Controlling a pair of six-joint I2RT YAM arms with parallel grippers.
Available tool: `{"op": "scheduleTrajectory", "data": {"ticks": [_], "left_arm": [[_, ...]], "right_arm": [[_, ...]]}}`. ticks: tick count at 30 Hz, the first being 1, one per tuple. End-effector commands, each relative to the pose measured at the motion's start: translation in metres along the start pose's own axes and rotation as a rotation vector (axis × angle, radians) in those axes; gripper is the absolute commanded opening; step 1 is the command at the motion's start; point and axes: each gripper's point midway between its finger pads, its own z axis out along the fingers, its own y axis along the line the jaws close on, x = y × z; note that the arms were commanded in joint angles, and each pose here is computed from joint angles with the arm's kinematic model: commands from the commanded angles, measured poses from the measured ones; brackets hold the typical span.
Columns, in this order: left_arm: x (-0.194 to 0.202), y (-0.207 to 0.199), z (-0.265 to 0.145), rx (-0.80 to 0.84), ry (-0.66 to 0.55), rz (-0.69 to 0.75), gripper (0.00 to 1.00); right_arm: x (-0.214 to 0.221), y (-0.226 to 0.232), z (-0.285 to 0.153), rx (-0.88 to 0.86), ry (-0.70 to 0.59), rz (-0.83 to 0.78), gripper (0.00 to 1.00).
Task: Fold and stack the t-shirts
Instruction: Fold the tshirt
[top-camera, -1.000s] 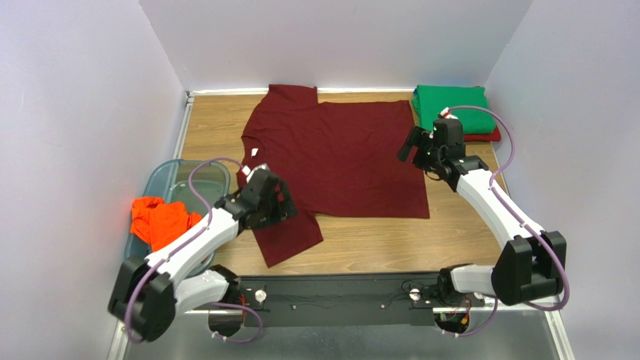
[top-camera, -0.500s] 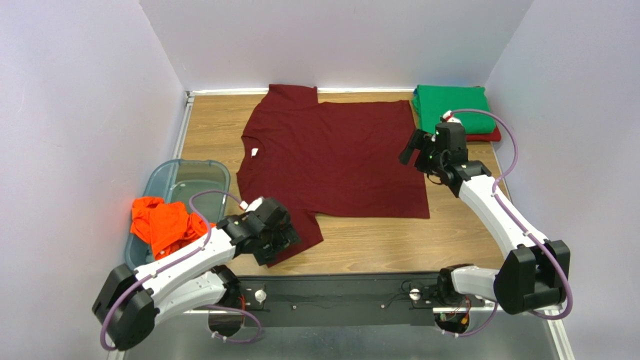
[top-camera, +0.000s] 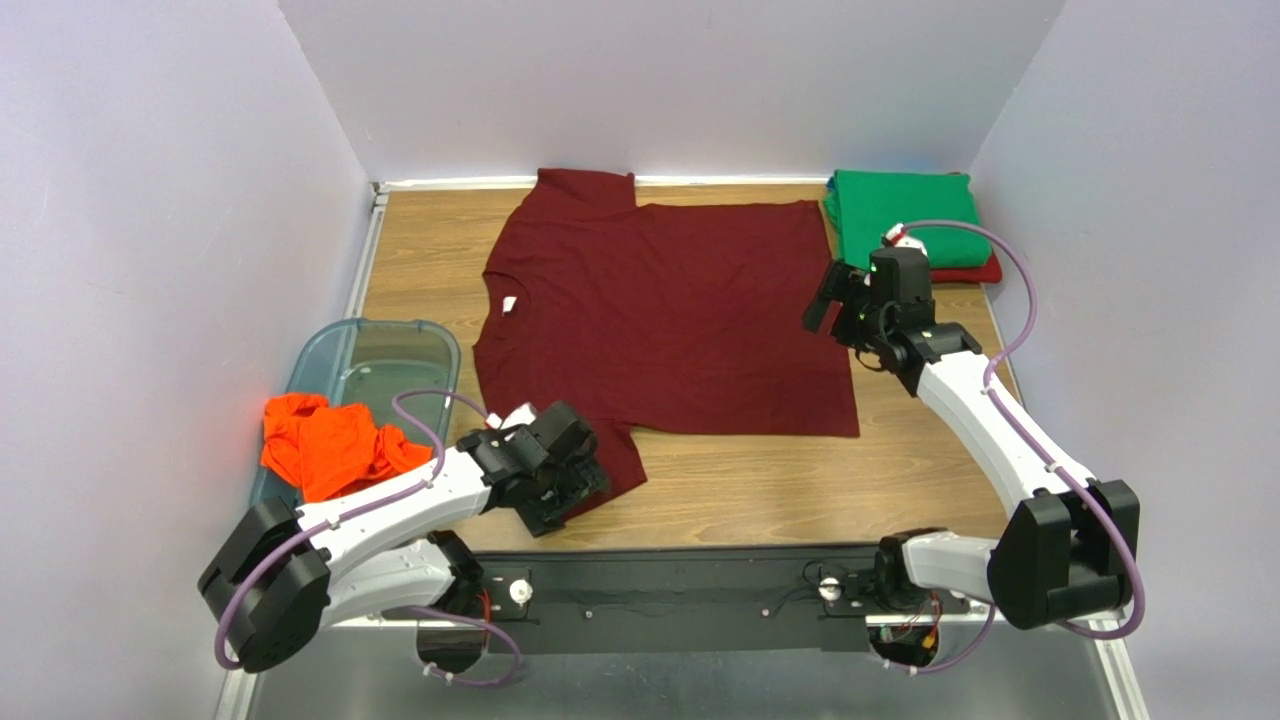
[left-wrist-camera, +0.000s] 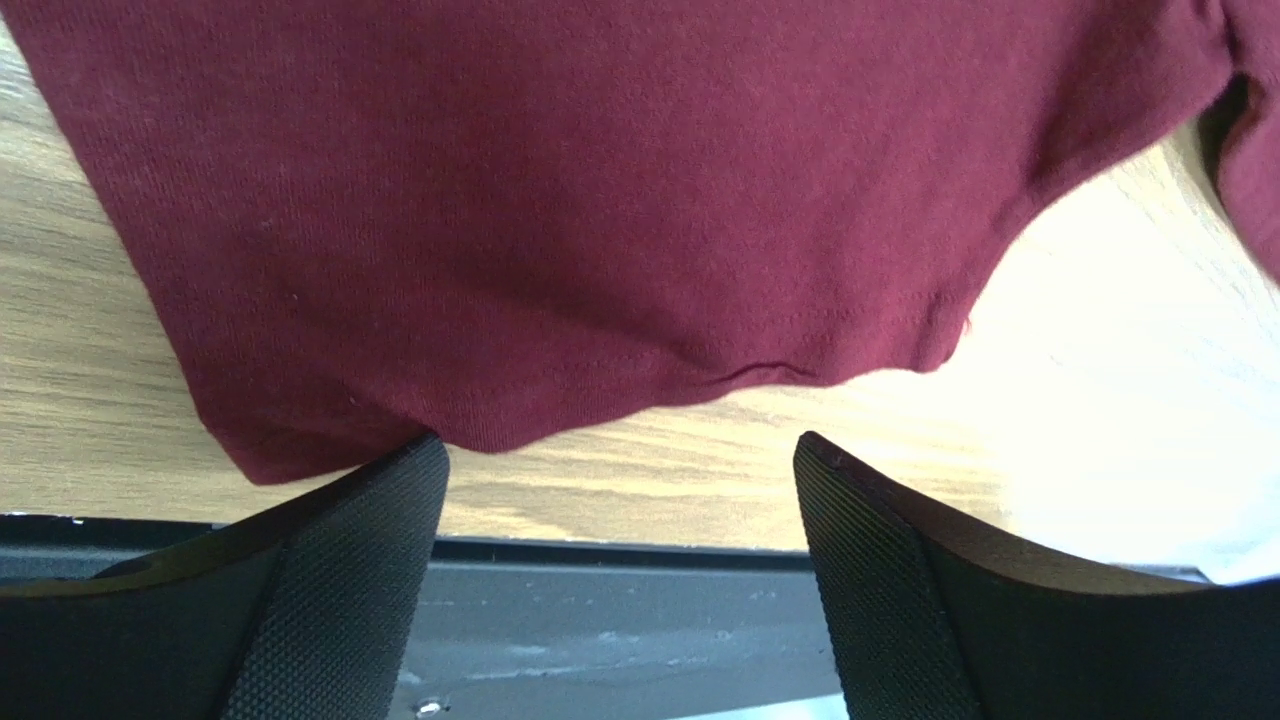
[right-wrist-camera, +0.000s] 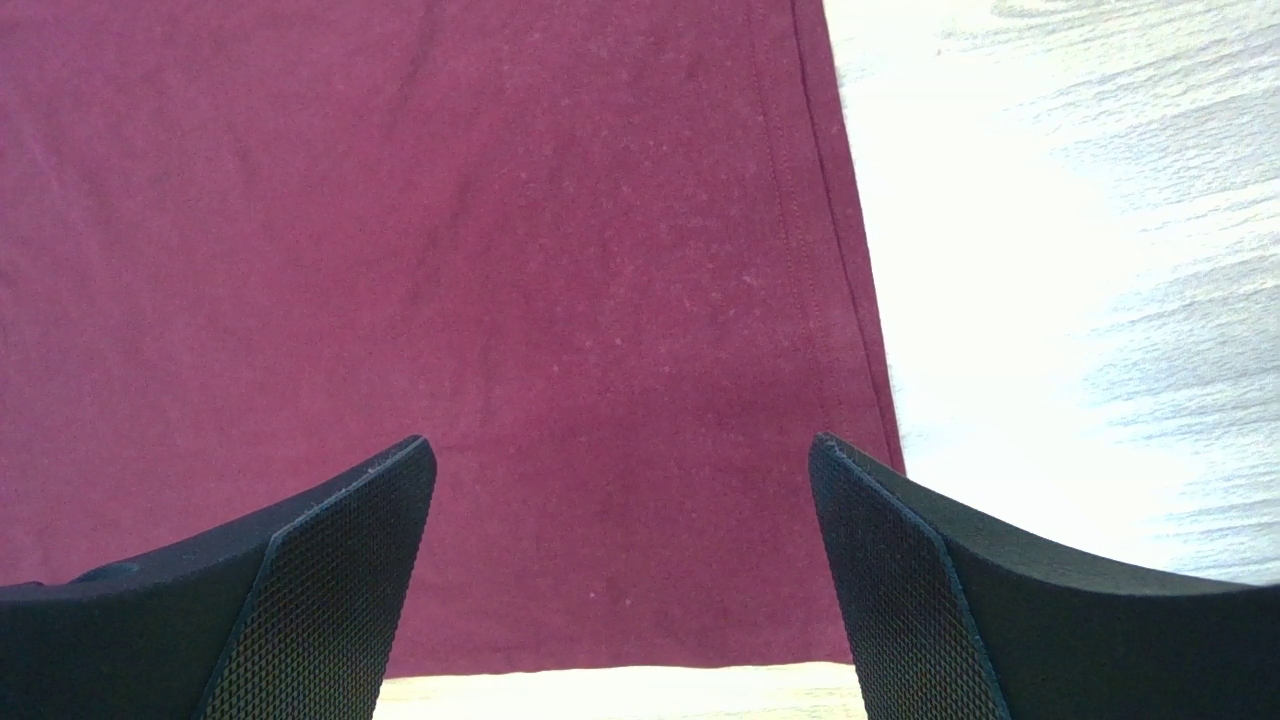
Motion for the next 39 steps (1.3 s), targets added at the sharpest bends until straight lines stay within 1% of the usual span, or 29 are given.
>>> {"op": "scheduleTrajectory", "data": {"ticks": [1, 2, 3, 5, 6, 7, 9, 10, 12, 14, 15, 18, 19, 21, 22, 24, 25, 30, 31, 32, 33, 34, 35, 36, 39], "left_arm": [[-0.01, 0.007, 0.008, -0.047, -0.064, -0.036, 0.89], [-0.01, 0.009, 0.009, -0.055, -0.066, -0.038, 0.86], [-0.008, 0.011, 0.009, -0.066, -0.056, -0.041, 0.86], [-0.007, 0.014, 0.012, -0.073, -0.05, -0.043, 0.77], [-0.006, 0.014, 0.013, -0.074, -0.049, -0.051, 0.76], [-0.006, 0.016, 0.014, -0.079, -0.047, -0.055, 0.69], [-0.005, 0.016, 0.015, -0.078, -0.046, -0.061, 0.68], [-0.005, 0.018, 0.016, -0.083, -0.044, -0.064, 0.63], [-0.004, 0.019, 0.018, -0.083, -0.045, -0.067, 0.6], [-0.005, 0.02, 0.019, -0.084, -0.047, -0.078, 0.6], [-0.005, 0.019, 0.019, -0.078, -0.049, -0.083, 0.52], [-0.005, 0.022, 0.022, -0.086, -0.047, -0.086, 0.47], [-0.005, 0.021, 0.022, -0.085, -0.048, -0.089, 0.41], [-0.007, 0.021, 0.023, -0.084, -0.054, -0.091, 0.4], [-0.008, 0.022, 0.024, -0.086, -0.061, -0.09, 0.35], [-0.011, 0.02, 0.026, -0.074, -0.071, -0.095, 0.34], [-0.011, 0.02, 0.026, -0.073, -0.07, -0.1, 0.31], [-0.015, 0.024, 0.03, -0.076, -0.069, -0.118, 0.3], [-0.016, 0.025, 0.031, -0.081, -0.069, -0.119, 0.26], [-0.016, 0.024, 0.03, -0.081, -0.069, -0.116, 0.25], [-0.017, 0.024, 0.03, -0.081, -0.068, -0.118, 0.22], [-0.017, 0.024, 0.031, -0.086, -0.065, -0.111, 0.1], [-0.017, 0.023, 0.03, -0.088, -0.064, -0.112, 0.03], [-0.017, 0.024, 0.03, -0.096, -0.063, -0.11, 0.0], [-0.023, 0.021, 0.024, -0.105, -0.084, -0.098, 0.0]], "right_arm": [[0.001, -0.01, -0.005, 0.033, -0.014, -0.017, 1.0], [0.001, -0.01, -0.006, 0.035, -0.017, -0.018, 1.0], [0.0, -0.012, -0.006, 0.042, -0.024, -0.018, 1.0], [0.0, -0.013, -0.007, 0.046, -0.027, -0.018, 1.0], [-0.001, -0.012, -0.008, 0.046, -0.03, -0.017, 1.0], [-0.001, -0.013, -0.007, 0.047, -0.028, -0.016, 1.0], [0.0, -0.014, -0.006, 0.051, -0.026, -0.015, 1.0], [0.001, -0.013, -0.006, 0.048, -0.023, -0.017, 1.0], [0.002, -0.014, -0.006, 0.051, -0.021, -0.019, 1.0], [0.002, -0.013, -0.006, 0.049, -0.022, -0.015, 1.0], [0.003, -0.014, -0.006, 0.05, -0.019, -0.016, 1.0], [0.004, -0.014, -0.006, 0.052, -0.018, -0.014, 1.0], [0.004, -0.015, -0.005, 0.053, -0.017, -0.015, 1.0], [0.004, -0.014, -0.005, 0.052, -0.015, -0.015, 1.0], [0.005, -0.015, -0.005, 0.055, -0.015, -0.014, 1.0], [0.005, -0.014, -0.004, 0.05, -0.011, -0.015, 1.0], [0.006, -0.014, -0.004, 0.051, -0.009, -0.015, 1.0], [0.007, -0.015, -0.003, 0.055, -0.004, -0.015, 1.0], [0.007, -0.015, -0.003, 0.055, -0.004, -0.014, 1.0], [0.008, -0.015, -0.003, 0.054, -0.004, -0.015, 1.0], [0.009, -0.016, -0.002, 0.055, -0.001, -0.015, 1.0], [0.009, -0.016, -0.002, 0.056, -0.002, -0.014, 1.0], [0.009, -0.016, -0.002, 0.057, -0.001, -0.015, 1.0], [0.009, -0.017, -0.003, 0.06, -0.002, -0.014, 1.0], [0.011, -0.017, -0.004, 0.057, -0.001, -0.002, 1.0]]}}
